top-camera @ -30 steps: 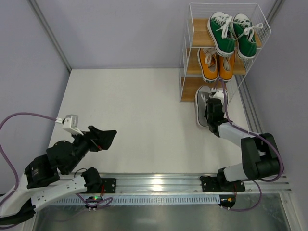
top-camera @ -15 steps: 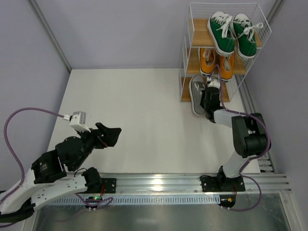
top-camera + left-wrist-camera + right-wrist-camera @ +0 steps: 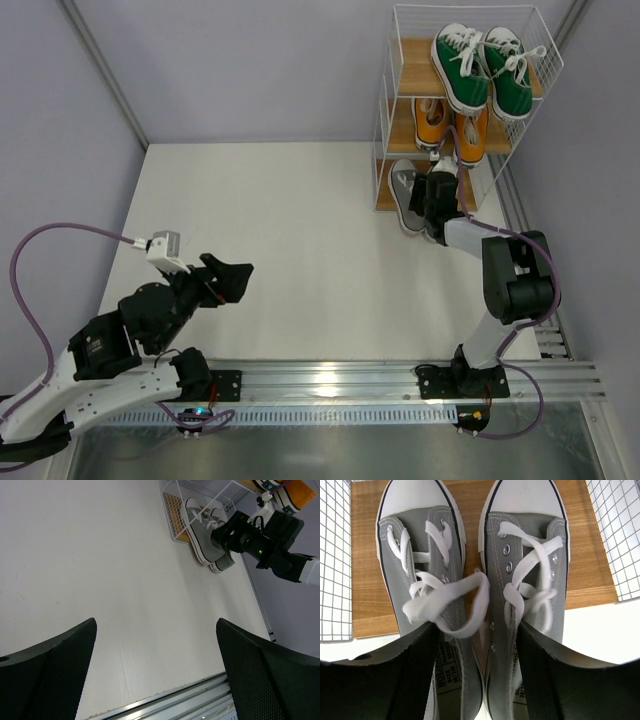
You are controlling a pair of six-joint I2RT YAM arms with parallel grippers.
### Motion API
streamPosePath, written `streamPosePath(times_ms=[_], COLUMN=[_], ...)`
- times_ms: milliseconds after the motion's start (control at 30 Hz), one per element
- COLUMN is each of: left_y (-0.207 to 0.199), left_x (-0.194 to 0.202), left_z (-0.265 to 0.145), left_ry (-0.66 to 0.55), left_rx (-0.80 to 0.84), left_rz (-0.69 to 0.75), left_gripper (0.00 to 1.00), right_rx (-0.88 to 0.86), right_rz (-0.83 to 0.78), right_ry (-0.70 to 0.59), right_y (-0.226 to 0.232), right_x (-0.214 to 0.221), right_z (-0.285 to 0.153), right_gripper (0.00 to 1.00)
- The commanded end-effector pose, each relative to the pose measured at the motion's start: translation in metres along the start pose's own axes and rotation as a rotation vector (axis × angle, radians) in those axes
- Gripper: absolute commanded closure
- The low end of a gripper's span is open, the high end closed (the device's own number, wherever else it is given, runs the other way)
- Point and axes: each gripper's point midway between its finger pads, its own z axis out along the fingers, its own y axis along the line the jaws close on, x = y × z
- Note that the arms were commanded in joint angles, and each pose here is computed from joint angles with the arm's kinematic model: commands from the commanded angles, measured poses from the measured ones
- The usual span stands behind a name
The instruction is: Place and organize the shoes onto the shoe shelf
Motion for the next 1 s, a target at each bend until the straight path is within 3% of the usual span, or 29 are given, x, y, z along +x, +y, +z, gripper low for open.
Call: streamPosePath(times_ms=[0, 400, 467, 500, 533, 633, 967], left_y=[-0.004, -0.008, -0.009, -0.009, -0.009, -0.009, -0.001], left_x=[-0.010, -0.008, -0.007, -0.007, -0.008, -0.008, -0.012], left_z=[-0.001, -0.002, -0.002, -0.003, -0.003, -0.006, -0.017], left_ry=[-0.044, -0.041, -0.043, -0.044, -0.045, -0.048, -0.063], left_rx=[0.021, 0.059, 0.066, 0.069, 0.073, 0.086, 0.095], left_rz=[-0.031, -0.022, -0.023, -0.025, -0.028, -0.040, -0.075], left_gripper=[0.00, 0.00, 0.00, 0.00, 0.00, 0.01, 0.00], right_rx=[-0.003, -0.072, -0.060, -0.055, -0.030, 0.055, 0.123], right_rz=[0.089, 0.149, 0.154, 0.200, 0.231, 0.255, 0.297], right_ry=[-0.214, -0.242, -0.192, -0.190, -0.167, 0.021, 0.277], right_y=[-0.002, -0.010, -0.015, -0.017, -0.021, -0.034, -0.041], right_x=[-0.071, -0.047, -0.033, -0.036, -0.036, 0.006, 0.075], right_z=[-0.016, -0.100, -0.109, -0.117, -0.120, -0.132, -0.151], right_gripper=[0.36, 0.38, 0.51, 0.67, 0.96, 0.96, 0.96])
